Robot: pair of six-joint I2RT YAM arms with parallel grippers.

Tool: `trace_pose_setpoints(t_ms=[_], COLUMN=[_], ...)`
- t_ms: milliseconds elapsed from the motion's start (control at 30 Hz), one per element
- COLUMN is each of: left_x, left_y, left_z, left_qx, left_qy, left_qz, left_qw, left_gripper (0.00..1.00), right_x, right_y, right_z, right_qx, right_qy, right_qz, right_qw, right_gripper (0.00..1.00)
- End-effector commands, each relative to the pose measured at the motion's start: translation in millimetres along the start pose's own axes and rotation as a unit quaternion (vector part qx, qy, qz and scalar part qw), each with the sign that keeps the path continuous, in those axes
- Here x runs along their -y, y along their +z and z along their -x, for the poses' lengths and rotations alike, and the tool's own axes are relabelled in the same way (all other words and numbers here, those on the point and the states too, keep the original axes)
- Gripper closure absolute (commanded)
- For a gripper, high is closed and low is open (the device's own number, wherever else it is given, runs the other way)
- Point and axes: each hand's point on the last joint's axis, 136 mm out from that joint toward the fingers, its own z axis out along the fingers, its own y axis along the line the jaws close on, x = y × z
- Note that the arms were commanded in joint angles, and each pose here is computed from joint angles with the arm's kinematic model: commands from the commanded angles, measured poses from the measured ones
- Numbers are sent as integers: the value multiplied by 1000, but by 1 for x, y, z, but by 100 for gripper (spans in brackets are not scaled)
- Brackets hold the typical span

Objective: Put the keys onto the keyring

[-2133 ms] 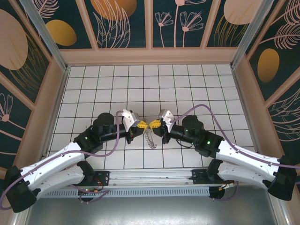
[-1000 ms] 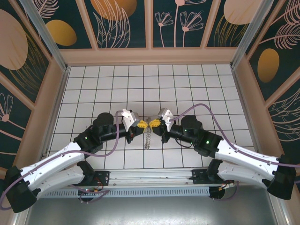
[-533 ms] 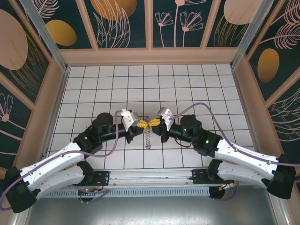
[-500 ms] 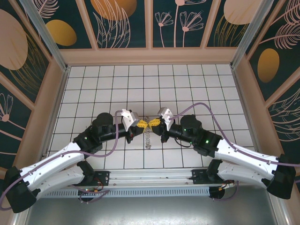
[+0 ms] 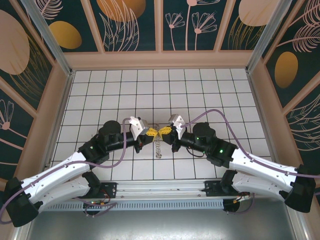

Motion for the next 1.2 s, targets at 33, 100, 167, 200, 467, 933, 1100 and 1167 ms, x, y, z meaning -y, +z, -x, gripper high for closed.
trace_pose_setpoints(t_ms=[33,100,167,200,467,933,1100,1167], left_x=[16,17,17,17,16,17,17,17], left_y=[-2,-2,-3,-3,-2,0,1,0], left_z=[11,11,11,11,11,10,10,10], left_qx=[16,15,16,16,14,10,9,9], left_qy=[17,17,18,19,19,18,19,18], left_qz=[-35,-36,-35,-34,-34,-37,-38,-38], left_qw=[999,999,999,999,999,999,999,999], left_gripper=[100,100,100,100,100,100,100,100], right_x=[-6,-8,-9,-9,-4,-16,-16,-14], right_y=[-9,-7,-8,-8,-11,-9,-11,-12], right_z=[40,37,36,36,34,36,38,39], right_qx=[66,62,62,63,62,72,76,81], right_qy=[-10,-13,-15,-16,-26,-38,-38,-35], right_qz=[4,4,3,1,-20,3,2,-3], right_qw=[998,998,998,998,998,997,996,996], right_gripper=[100,100,100,100,100,100,100,100])
